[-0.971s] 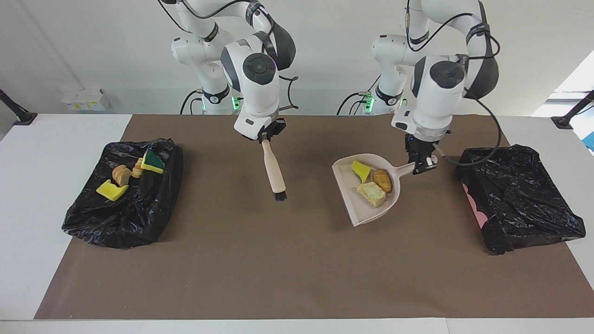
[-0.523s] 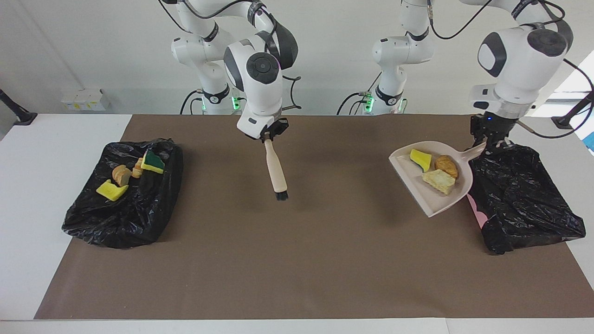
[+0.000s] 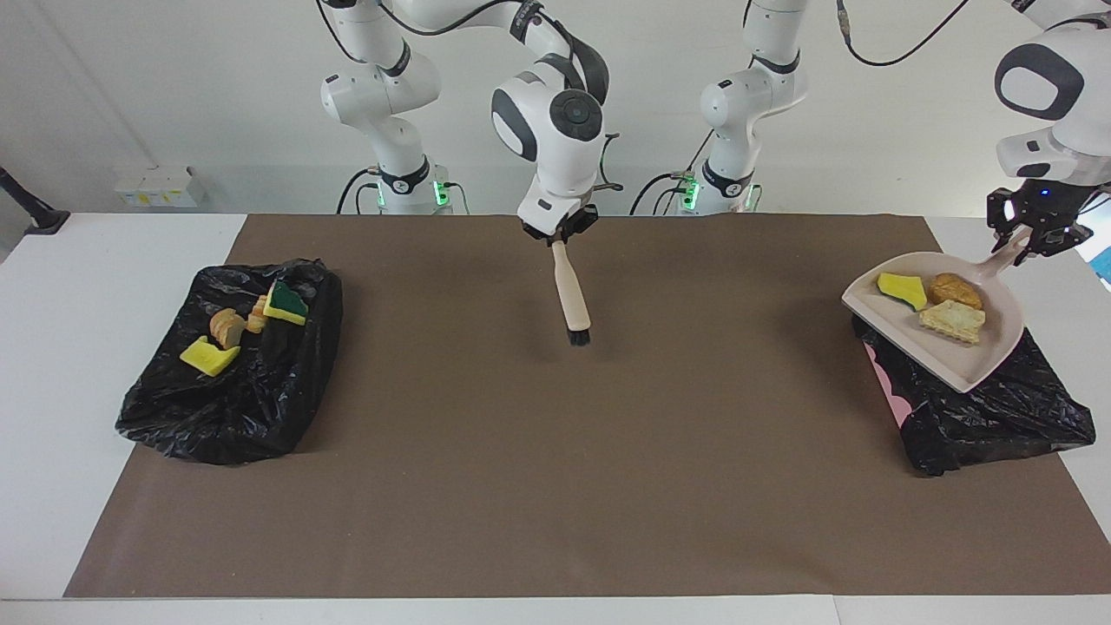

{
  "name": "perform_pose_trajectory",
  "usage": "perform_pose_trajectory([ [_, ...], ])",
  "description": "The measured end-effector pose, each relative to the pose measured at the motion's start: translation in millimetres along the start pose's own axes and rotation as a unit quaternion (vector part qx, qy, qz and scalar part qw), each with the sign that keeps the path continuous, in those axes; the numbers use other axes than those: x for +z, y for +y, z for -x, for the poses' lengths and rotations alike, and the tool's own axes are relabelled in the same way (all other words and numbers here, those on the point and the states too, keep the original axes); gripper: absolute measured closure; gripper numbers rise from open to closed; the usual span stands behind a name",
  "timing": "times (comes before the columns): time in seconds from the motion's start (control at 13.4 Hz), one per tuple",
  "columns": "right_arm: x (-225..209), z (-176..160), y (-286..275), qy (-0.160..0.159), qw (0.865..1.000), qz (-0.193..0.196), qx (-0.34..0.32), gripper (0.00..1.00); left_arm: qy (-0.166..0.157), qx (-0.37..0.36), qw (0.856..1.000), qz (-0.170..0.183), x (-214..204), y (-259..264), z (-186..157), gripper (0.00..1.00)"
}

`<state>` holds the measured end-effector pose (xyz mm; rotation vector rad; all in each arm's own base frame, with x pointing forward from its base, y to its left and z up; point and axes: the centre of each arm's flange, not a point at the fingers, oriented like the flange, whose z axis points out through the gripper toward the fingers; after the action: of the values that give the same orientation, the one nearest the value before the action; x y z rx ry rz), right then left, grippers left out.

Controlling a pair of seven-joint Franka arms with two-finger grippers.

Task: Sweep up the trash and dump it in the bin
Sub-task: 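Tip the dustpan into the left bin while the right gripper sets down the brush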

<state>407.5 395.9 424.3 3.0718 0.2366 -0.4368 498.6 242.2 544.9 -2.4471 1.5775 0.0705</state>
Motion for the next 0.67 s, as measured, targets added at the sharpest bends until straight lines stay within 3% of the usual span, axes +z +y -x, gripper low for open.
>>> perform_pose_trajectory([
  [0.37,42,18,-53,-0.005,1.0,0.001,0.023,0.74,-0.109,0.042,0.991,-0.066,-2,-22,35,0.68],
  [0.67,87,19,-91,-0.001,0.999,-0.007,0.045,0.74,-0.199,0.073,0.973,-0.086,-1,-30,39,0.68],
])
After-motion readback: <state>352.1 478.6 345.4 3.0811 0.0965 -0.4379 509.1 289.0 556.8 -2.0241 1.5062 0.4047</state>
